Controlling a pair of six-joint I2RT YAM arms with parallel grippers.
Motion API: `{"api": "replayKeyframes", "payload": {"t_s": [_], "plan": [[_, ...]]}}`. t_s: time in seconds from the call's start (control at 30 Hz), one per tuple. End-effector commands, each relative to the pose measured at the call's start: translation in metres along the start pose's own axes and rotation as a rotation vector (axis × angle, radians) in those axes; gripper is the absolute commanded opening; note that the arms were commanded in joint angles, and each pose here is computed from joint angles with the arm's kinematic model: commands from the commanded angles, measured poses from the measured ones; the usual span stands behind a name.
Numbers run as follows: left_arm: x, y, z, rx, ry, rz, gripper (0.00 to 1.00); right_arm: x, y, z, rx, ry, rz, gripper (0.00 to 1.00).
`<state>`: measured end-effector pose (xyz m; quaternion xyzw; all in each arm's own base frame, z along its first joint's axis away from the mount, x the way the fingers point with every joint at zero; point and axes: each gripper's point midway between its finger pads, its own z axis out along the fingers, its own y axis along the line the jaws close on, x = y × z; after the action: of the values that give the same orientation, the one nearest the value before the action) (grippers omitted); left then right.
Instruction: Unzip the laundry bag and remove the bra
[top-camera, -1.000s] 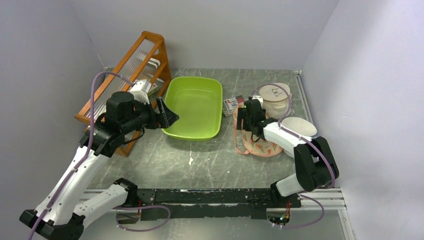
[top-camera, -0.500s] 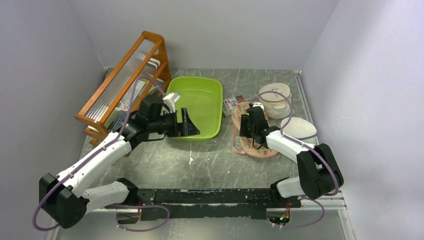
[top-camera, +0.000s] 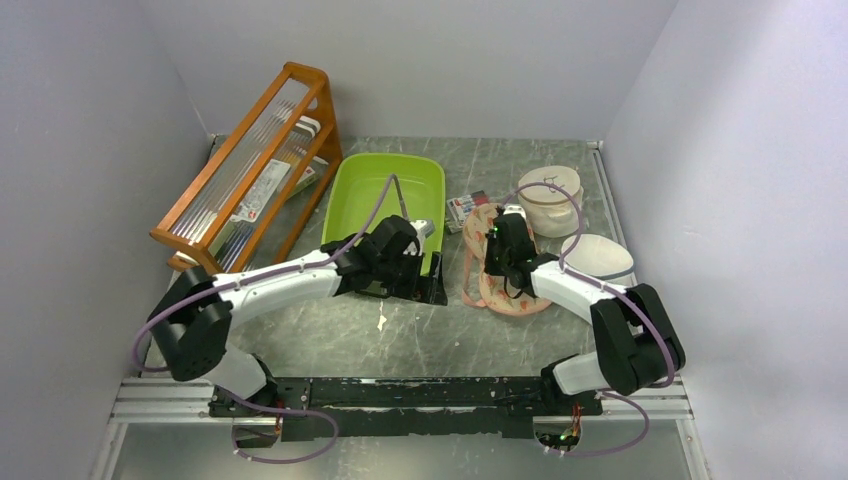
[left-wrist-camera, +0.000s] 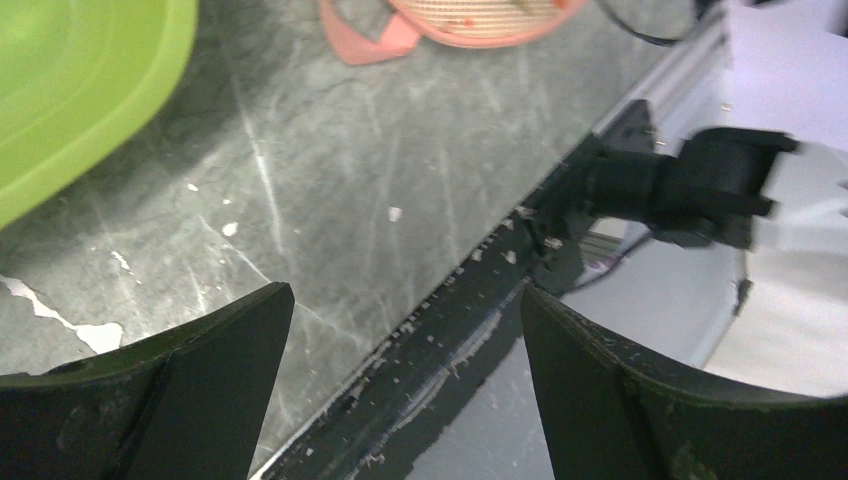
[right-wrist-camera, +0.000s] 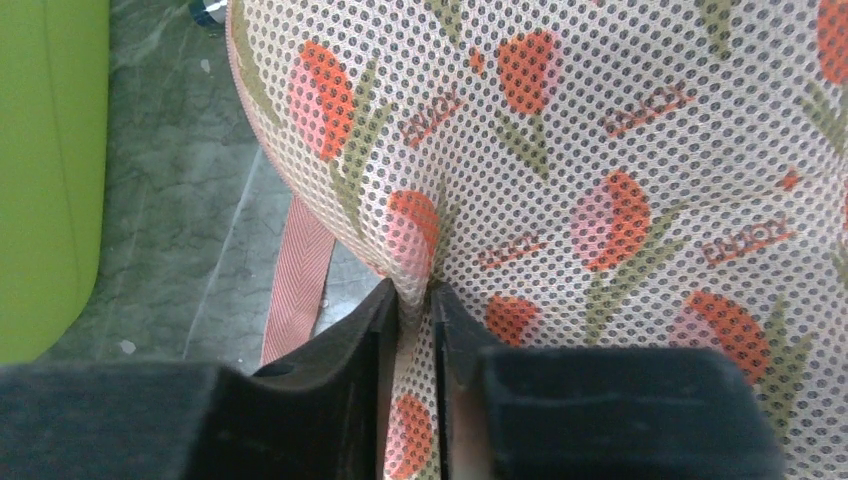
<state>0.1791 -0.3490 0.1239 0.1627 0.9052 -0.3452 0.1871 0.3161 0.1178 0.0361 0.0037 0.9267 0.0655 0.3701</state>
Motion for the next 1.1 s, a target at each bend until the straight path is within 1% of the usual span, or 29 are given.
{"api": "replayKeyframes", "payload": {"t_s": [0.0,0.1,0.2,0.37,0.47,0.57,0.6,0.67,0.73,0.8,0.87,0.93,1.03,1.07], "plan": [[-0.034,-0.002,0.012,-0.029,-0.101,0.04,0.96,-0.008,0.011,-0.01,-0.066,-0.04,-0.001,0.09],[-0.038,0.011,0.021,-0.061,-0.092,0.03,0.96,-0.01,0.017,-0.018,-0.104,-0.042,0.005,0.0],[-0.047,0.036,0.022,-0.122,-0.099,0.006,0.96,-0.016,0.03,-0.029,-0.172,-0.048,0.032,0.0],[-0.07,0.082,0.01,-0.215,-0.12,-0.044,0.96,-0.03,0.055,-0.049,-0.301,-0.061,0.089,0.0],[-0.085,0.096,0.0,-0.255,-0.152,-0.023,0.96,-0.038,0.068,-0.061,-0.371,-0.077,0.134,0.0],[-0.095,0.105,-0.012,-0.292,-0.145,-0.002,0.96,-0.044,0.078,-0.072,-0.432,-0.085,0.163,0.0],[-0.097,0.105,-0.016,-0.3,-0.145,0.013,0.96,-0.045,0.081,-0.076,-0.451,-0.084,0.169,0.0],[-0.103,0.089,-0.03,-0.243,-0.173,0.056,0.96,-0.047,0.088,-0.084,-0.494,-0.081,0.178,0.0],[-0.098,0.061,-0.043,-0.112,-0.199,0.088,0.96,-0.049,0.095,-0.094,-0.542,-0.083,0.183,0.0],[-0.084,0.032,-0.056,0.045,-0.214,0.111,0.96,-0.051,0.103,-0.103,-0.6,-0.087,0.187,0.0],[-0.066,0.013,-0.066,0.146,-0.223,0.12,0.96,-0.05,0.11,-0.112,-0.655,-0.084,0.198,0.0],[-0.046,0.007,-0.069,0.169,-0.214,0.093,0.96,-0.045,0.118,-0.119,-0.719,-0.07,0.219,0.0],[-0.029,-0.002,-0.074,0.184,-0.224,0.049,0.96,-0.035,0.13,-0.128,-0.831,-0.054,0.233,0.0],[-0.026,-0.002,-0.075,0.188,-0.229,0.034,0.96,-0.034,0.135,-0.132,-0.874,-0.068,0.223,0.0]]}}
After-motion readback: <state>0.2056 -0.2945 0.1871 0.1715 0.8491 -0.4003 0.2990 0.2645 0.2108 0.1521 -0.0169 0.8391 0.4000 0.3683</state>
